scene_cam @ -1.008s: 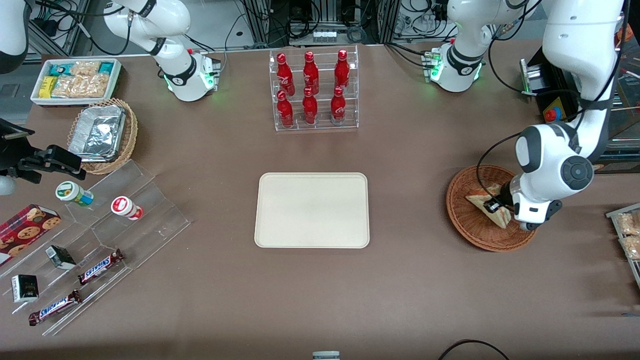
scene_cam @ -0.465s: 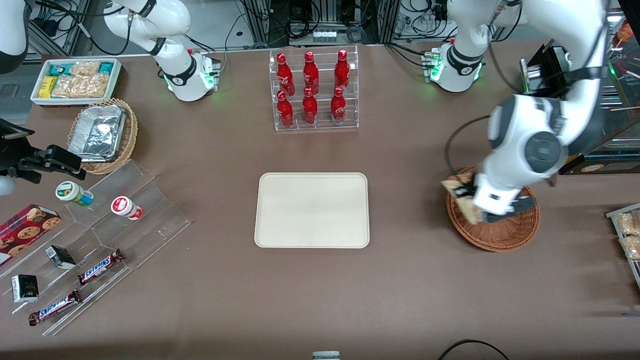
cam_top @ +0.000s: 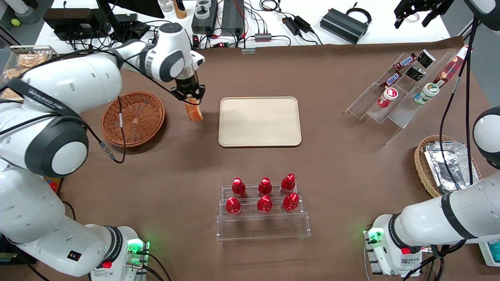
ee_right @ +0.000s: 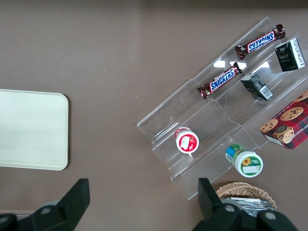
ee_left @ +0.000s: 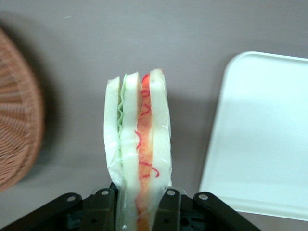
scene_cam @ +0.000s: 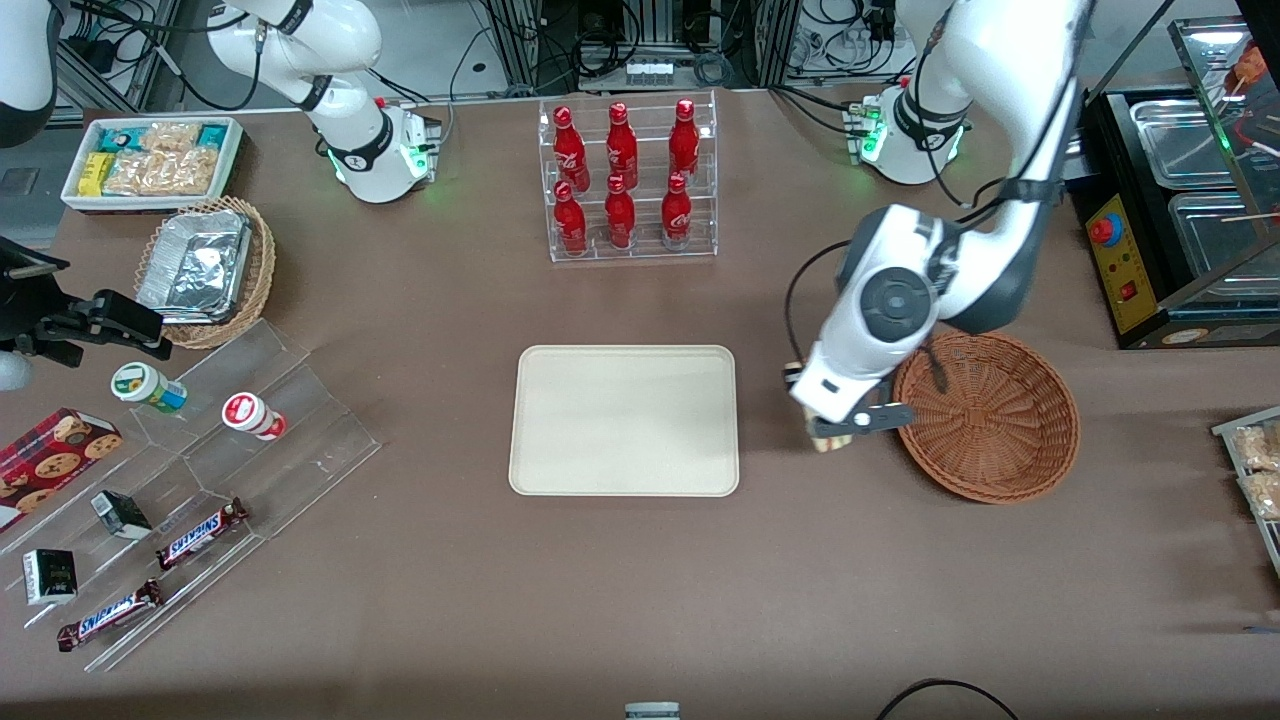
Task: Place sandwich from basket to tray
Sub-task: 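Lift the sandwich and carry it with the left gripper over the tray, then lower the sandwich onto the tray and open the left gripper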
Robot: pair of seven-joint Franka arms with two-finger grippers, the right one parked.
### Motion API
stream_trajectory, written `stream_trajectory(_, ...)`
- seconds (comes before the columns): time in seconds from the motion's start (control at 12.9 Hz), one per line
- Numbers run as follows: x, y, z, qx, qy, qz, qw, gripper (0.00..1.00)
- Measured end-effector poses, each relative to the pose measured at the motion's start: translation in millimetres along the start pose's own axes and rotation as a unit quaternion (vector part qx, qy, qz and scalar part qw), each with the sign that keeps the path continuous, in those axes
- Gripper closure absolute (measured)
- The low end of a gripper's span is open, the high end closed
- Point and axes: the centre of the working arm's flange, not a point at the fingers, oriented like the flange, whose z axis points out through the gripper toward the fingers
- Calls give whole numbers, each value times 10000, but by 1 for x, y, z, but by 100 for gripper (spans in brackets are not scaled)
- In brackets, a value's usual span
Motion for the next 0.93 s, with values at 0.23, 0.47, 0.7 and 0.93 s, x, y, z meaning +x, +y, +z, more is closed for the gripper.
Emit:
stream_trajectory(0.23,-23,81,26,-37,115,605,9981,71)
stream_trajectory(0.47,-35,128,52,-31,136,926,9956,70)
stream_trajectory(0.7,-32,136,65,-104,229,1187,9926,71)
stream_trajectory(0.93,-37,145,86,-58,169,1279,9916,70)
